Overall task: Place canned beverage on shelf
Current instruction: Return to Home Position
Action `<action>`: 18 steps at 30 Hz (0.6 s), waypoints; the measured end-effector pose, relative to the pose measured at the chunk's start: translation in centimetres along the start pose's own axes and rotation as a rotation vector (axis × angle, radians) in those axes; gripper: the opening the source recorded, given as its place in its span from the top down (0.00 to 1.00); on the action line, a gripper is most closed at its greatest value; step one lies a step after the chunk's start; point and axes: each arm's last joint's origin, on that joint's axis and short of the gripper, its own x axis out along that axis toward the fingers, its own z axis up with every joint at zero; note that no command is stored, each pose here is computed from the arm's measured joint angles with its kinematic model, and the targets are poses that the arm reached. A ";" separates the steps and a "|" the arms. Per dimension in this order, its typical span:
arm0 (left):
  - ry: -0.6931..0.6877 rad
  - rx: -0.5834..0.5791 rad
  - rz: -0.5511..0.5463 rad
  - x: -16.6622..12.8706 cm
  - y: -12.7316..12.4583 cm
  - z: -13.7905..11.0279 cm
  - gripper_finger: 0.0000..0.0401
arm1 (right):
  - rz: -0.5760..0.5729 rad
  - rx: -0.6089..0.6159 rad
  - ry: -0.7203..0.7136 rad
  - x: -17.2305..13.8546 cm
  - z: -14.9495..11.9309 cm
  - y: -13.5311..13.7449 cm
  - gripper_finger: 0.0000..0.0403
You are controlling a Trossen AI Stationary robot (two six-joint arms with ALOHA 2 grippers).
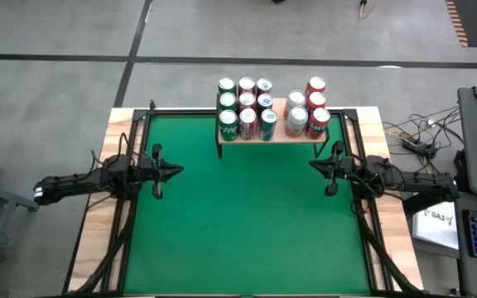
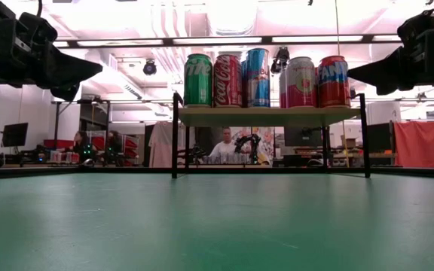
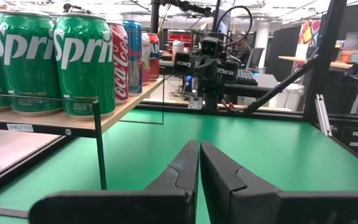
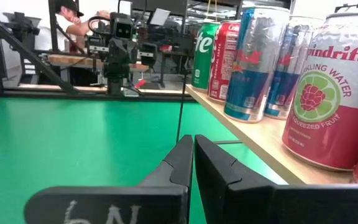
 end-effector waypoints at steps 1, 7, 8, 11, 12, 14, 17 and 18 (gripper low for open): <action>-0.001 0.001 0.001 0.0 0.0 0.0 1.00 | 0.000 -0.001 0.000 0.0 0.0 0.0 0.98; -0.004 0.005 0.002 0.0 0.0 0.0 1.00 | 0.000 0.017 0.000 0.0 0.0 0.0 0.98; -0.003 0.005 0.002 0.0 0.0 0.0 1.00 | -0.001 0.024 0.000 0.0 0.0 0.0 0.98; -0.004 0.006 0.002 0.0 0.0 0.0 1.00 | -0.001 0.045 0.000 0.0 0.0 0.0 0.98; -0.004 0.006 0.003 0.0 0.0 0.0 1.00 | -0.001 0.045 0.000 0.0 0.0 0.0 0.98; -0.004 0.006 0.003 0.0 0.0 0.0 1.00 | -0.001 0.045 0.000 0.0 0.0 0.0 0.98; -0.003 0.006 0.003 0.0 0.0 0.0 1.00 | -0.001 0.045 0.001 0.0 0.0 0.0 0.98; -0.003 0.006 0.003 0.0 0.0 0.0 1.00 | -0.001 0.045 0.001 0.0 0.0 0.0 0.98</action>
